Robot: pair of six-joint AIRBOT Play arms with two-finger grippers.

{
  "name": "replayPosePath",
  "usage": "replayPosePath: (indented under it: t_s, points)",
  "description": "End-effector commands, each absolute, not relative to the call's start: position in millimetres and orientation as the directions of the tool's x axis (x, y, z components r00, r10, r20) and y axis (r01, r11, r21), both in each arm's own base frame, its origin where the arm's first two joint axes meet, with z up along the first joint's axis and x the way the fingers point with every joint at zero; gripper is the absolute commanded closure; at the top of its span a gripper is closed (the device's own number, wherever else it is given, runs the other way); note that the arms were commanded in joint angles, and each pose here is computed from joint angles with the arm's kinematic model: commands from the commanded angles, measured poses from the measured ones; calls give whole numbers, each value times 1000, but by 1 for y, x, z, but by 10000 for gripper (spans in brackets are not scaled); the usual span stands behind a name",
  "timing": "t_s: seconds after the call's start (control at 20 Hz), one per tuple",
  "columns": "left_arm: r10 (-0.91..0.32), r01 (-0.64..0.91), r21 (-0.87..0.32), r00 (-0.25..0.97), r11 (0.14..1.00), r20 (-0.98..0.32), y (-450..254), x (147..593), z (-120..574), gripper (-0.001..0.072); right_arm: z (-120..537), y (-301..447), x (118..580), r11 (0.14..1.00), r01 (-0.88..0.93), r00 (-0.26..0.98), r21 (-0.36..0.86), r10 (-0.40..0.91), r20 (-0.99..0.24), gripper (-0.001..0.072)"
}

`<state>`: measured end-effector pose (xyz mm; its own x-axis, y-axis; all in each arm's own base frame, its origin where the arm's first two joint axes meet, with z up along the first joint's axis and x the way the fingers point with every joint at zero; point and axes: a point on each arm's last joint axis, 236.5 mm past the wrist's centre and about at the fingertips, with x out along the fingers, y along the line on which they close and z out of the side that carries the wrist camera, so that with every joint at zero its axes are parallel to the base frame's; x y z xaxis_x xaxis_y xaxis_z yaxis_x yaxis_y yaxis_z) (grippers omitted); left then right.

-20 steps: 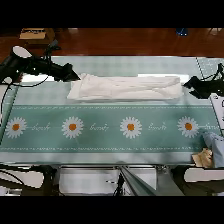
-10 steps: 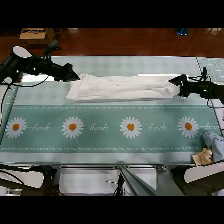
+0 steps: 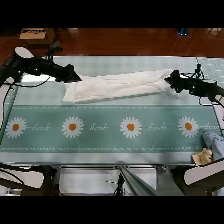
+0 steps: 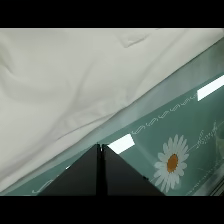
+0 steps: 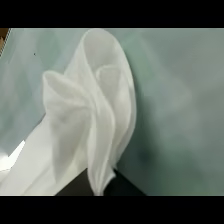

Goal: Fold the shirts.

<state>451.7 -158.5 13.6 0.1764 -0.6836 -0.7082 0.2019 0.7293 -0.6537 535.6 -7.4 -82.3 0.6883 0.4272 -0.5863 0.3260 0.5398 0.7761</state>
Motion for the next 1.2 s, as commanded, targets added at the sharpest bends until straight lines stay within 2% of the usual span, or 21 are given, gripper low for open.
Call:
replayPosePath:
  t_s: [0.0,0.2,0.45,0.7,1.0,1.15]
  points:
    - [-697,210,-666,154,716,-700,-168,447,15,685,-65,12,530,561,259,665,787,487,-566,674]
    - [-762,244,-724,143,645,-631,-219,442,31,685,-15,28,510,625,143,629,768,542,-557,674]
    - [-760,220,-727,182,650,-624,-298,443,16,685,61,36,476,700,46,624,713,537,-567,674]
    - [-819,142,-808,54,572,-571,-392,399,-27,685,91,37,417,804,8,537,594,498,-681,674]
    - [-827,133,-819,23,559,-561,-438,372,-48,685,142,47,380,819,-34,569,573,487,-663,674]
    - [-840,88,-839,-38,537,-541,-462,347,-62,685,164,50,371,822,-50,608,568,476,-635,674]
